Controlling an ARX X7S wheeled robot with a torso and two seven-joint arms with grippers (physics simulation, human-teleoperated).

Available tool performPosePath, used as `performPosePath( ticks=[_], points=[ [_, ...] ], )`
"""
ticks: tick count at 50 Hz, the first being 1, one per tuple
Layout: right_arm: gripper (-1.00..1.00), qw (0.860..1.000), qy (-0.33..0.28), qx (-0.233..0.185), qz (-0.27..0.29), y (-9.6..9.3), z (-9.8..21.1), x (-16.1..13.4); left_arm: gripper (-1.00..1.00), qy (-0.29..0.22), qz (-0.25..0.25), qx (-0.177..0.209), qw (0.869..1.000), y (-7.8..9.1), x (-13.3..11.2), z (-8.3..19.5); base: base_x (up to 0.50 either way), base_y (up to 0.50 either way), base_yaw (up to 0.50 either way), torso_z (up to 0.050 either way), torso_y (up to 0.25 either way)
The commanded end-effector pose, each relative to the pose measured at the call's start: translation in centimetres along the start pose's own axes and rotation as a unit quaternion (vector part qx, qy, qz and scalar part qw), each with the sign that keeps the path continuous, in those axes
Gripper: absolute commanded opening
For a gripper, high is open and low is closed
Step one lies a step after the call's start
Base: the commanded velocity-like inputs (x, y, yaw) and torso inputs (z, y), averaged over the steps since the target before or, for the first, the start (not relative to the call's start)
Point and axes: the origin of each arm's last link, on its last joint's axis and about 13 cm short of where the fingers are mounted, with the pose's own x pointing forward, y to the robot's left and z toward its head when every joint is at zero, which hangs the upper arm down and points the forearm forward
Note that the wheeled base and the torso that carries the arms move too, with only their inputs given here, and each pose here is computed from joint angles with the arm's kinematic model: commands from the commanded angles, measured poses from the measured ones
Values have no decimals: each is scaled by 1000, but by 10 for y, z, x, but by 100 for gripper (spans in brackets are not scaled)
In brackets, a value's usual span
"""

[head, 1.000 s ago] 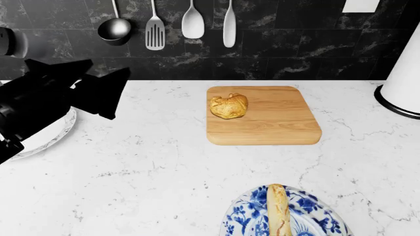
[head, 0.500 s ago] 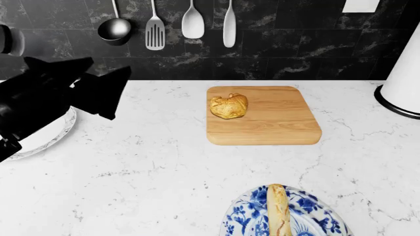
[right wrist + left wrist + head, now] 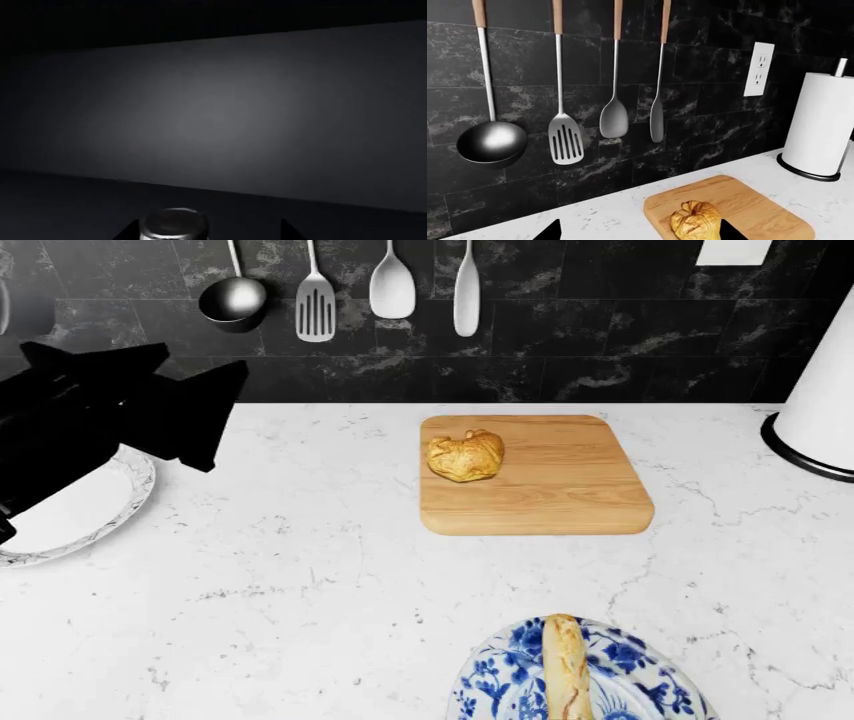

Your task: From the different types of pastries on the counter, select a croissant and place it on the cutting board. Then retrieve a jar of jam from the cabinet and place it alongside the croissant on the cutting board.

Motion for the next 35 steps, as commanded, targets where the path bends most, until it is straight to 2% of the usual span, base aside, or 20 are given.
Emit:
performPosePath(
  ticks=[1, 15, 35],
  points=[
    [100, 1000, 27, 0, -2, 0, -7, 5, 100, -1, 3, 0, 1000, 1, -1, 0, 0, 0, 0, 0, 0],
    [100, 999, 43, 4, 9, 3, -13, 9, 100, -2, 5, -3, 1000, 1, -4, 0, 0, 0, 0, 0, 0],
    [100, 997, 51, 51, 31, 8, -28, 25, 100, -1, 9, -9, 1000, 5, -5, -4, 0, 0, 0, 0, 0]
  ],
)
